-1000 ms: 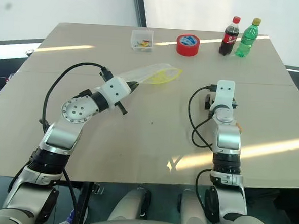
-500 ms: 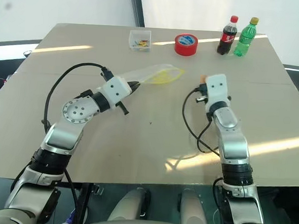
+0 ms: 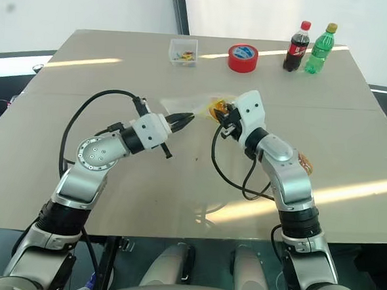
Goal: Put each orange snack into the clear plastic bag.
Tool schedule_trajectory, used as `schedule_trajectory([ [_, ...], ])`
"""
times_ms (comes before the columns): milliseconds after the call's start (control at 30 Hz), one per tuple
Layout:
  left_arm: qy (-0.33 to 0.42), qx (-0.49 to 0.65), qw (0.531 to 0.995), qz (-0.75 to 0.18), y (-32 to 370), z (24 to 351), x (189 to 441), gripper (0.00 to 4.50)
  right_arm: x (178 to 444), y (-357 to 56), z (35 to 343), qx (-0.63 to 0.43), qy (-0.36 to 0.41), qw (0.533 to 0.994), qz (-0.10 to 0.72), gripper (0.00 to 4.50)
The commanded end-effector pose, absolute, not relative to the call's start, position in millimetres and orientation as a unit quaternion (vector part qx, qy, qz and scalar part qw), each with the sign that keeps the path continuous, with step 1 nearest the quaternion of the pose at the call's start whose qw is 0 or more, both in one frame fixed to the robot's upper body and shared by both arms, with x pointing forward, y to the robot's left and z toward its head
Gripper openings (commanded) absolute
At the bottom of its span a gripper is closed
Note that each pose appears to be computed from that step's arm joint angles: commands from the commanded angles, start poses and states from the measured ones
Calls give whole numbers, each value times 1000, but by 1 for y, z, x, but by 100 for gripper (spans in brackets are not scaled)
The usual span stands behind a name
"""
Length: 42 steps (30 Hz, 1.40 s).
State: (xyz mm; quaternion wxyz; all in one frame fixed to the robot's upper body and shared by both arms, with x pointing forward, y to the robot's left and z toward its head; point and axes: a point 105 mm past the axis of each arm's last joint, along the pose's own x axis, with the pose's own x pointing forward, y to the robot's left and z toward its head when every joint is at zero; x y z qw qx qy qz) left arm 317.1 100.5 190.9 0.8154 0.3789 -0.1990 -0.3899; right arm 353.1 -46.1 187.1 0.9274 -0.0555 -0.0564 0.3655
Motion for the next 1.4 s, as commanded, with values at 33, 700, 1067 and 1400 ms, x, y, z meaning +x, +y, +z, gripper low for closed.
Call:
schedule_trajectory([
  [33, -230, 392, 794, -404, 94, 197, 306, 0, 354, -38, 199, -49, -72, 917, 389, 102],
  [700, -160, 365, 857, -326, 121, 199, 347, 0, 309, -157, 192, -162, -26, 942, 292, 324],
  [1067, -160, 366, 851, -342, 116, 195, 346, 0, 298, -237, 114, -220, 130, 957, 137, 324],
  [1400, -160, 369, 851, -339, 118, 196, 347, 0, 306, -234, 115, -196, 114, 964, 137, 61],
])
